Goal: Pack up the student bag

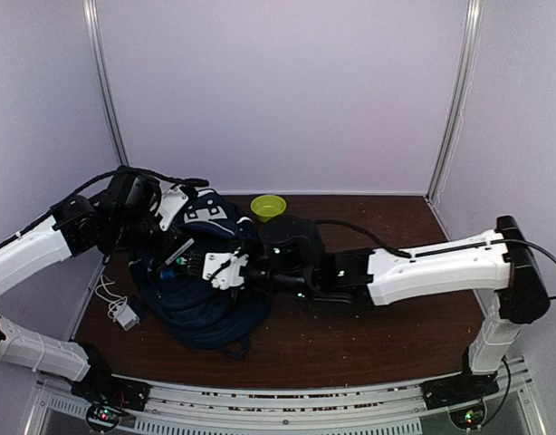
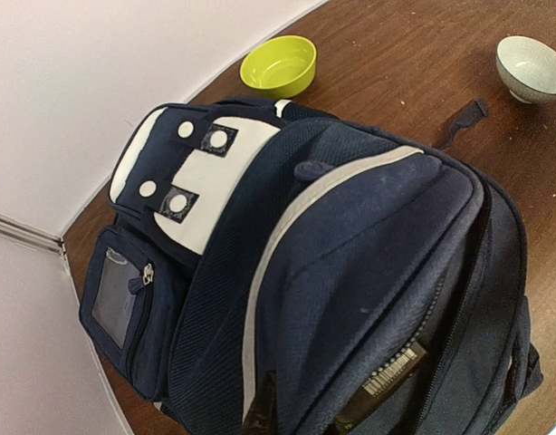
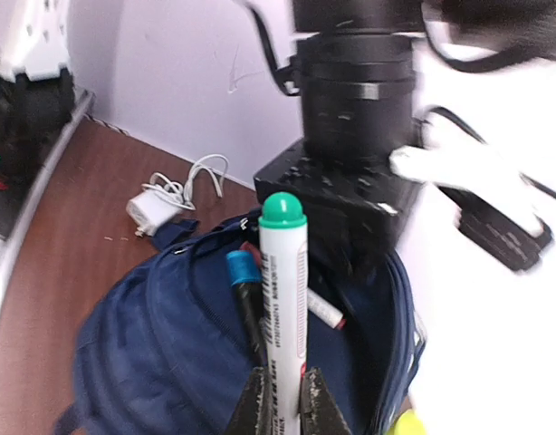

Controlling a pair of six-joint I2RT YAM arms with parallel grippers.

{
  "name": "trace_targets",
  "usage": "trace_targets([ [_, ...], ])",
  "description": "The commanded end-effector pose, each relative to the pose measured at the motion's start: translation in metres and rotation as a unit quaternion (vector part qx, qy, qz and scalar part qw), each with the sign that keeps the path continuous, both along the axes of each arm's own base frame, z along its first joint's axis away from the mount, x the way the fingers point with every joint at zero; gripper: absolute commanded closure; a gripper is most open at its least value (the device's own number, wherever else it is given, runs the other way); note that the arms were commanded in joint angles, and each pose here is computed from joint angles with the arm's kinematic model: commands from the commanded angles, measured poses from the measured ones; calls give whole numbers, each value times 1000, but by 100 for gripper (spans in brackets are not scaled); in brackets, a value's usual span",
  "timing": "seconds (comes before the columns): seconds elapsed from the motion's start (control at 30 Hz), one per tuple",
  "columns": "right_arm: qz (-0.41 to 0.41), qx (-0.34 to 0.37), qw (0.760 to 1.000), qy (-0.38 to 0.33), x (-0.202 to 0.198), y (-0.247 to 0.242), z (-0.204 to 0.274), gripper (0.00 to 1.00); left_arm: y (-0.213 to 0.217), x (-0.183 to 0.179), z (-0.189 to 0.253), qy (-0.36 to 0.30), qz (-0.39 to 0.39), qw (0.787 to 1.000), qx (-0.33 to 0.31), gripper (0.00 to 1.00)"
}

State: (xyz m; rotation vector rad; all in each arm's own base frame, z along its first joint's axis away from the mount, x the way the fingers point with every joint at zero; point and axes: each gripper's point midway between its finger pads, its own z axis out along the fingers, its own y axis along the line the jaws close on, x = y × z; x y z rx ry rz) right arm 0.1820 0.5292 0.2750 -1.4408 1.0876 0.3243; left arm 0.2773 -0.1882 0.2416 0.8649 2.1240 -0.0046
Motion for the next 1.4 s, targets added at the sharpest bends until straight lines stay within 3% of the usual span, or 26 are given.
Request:
trace_targets([
  [0.0, -8, -7, 988, -156, 27, 30, 15, 100, -29, 10, 77, -87, -37, 991, -100, 100],
  [0.27, -50, -34, 979, -194, 86, 52, -13, 100, -37, 4, 84, -82, -71, 989, -98, 100],
  [0.43, -68, -61, 975, -204, 114, 47, -33, 86, -40, 4, 84, -80, -82, 989, -94, 100],
  [0.6, -59, -62, 978, -192, 107, 43, -42, 52, -40, 5, 77, -72, -79, 991, -85, 100],
  [0.67, -56, -57, 980, -184, 102, 39, -38, 45, -39, 6, 75, -71, -76, 991, -85, 100],
  [0.87, -35, -18, 990, -132, 73, 11, -12, 43, -39, 8, 71, -65, -66, 992, -87, 100],
  [1.13, 3, 34, 999, 9, 26, -48, 13, 43, -39, 13, 40, -25, -38, 996, -77, 100],
  [1.2, -1, 24, 999, 37, 22, -59, 10, 43, -39, 12, 35, -10, -31, 996, -82, 59],
  [1.23, -6, 21, 999, 48, 21, -64, 9, 43, -38, 11, 35, -4, -24, 996, -88, 46],
  [1.37, -33, 25, 996, 77, 24, -82, 3, 43, -31, 8, 47, -10, 0, 994, -110, 13],
])
